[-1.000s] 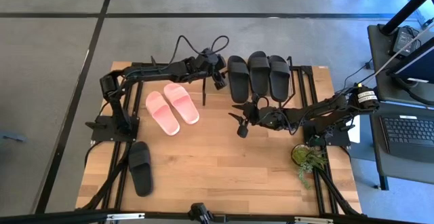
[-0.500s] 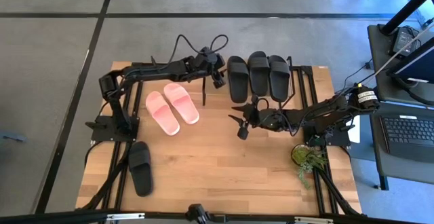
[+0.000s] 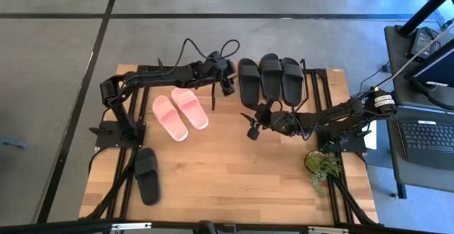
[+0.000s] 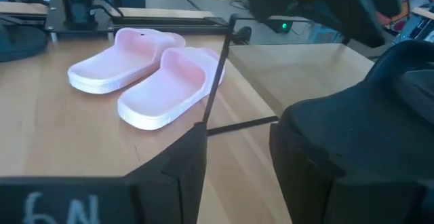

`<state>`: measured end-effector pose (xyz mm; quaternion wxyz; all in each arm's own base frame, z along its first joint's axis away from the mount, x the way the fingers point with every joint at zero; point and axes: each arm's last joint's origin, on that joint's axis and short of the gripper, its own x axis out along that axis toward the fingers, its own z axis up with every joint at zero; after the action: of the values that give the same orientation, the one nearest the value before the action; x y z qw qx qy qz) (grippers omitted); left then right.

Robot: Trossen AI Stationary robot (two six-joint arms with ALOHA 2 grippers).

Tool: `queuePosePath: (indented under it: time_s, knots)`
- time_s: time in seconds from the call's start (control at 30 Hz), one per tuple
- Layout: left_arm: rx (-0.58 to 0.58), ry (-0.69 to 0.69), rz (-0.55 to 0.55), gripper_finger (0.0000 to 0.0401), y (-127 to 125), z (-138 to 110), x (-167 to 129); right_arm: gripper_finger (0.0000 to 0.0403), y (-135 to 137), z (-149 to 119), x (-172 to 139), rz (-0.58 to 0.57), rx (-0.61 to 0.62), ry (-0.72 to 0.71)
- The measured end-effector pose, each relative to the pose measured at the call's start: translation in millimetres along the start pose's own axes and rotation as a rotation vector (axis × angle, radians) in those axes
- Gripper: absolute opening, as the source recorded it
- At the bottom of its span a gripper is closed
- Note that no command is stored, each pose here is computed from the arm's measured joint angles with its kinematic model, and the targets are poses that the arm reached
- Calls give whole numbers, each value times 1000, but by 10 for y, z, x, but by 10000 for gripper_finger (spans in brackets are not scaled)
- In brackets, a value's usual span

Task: Pick and place slides into the shelf
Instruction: Put the black slide on the shelf, then adjust the center black slide on the shelf

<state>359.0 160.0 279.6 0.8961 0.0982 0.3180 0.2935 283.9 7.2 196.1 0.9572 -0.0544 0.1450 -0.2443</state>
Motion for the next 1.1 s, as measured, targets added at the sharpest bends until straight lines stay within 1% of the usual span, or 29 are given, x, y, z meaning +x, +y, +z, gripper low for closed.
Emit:
queuePosePath:
  time_s: [0.47, 0.57, 0.73, 0.83, 0.93, 1.0, 1.1]
  knots:
    - [11, 13, -12, 228, -40, -8, -11, 162, -49, -5, 28, -20, 8, 6]
    - [24, 44, -23, 228, -60, -37, -16, 162, 9, -1, -3, 14, 9, 1]
    - [57, 133, -66, 228, -136, -119, -44, 162, 205, 6, -132, 107, -20, -14]
    - [65, 150, -114, 228, -203, -120, -119, 162, 286, 8, -259, 155, -46, 11]
    - [68, 147, -165, 228, -269, -91, -246, 162, 304, 17, -425, 194, -15, 67]
    - [69, 101, -177, 228, -315, -13, -365, 161, 270, 34, -546, 209, 20, 112]
    - [57, 34, -201, 228, -364, 57, -625, 162, 192, 70, -719, 221, 73, 159]
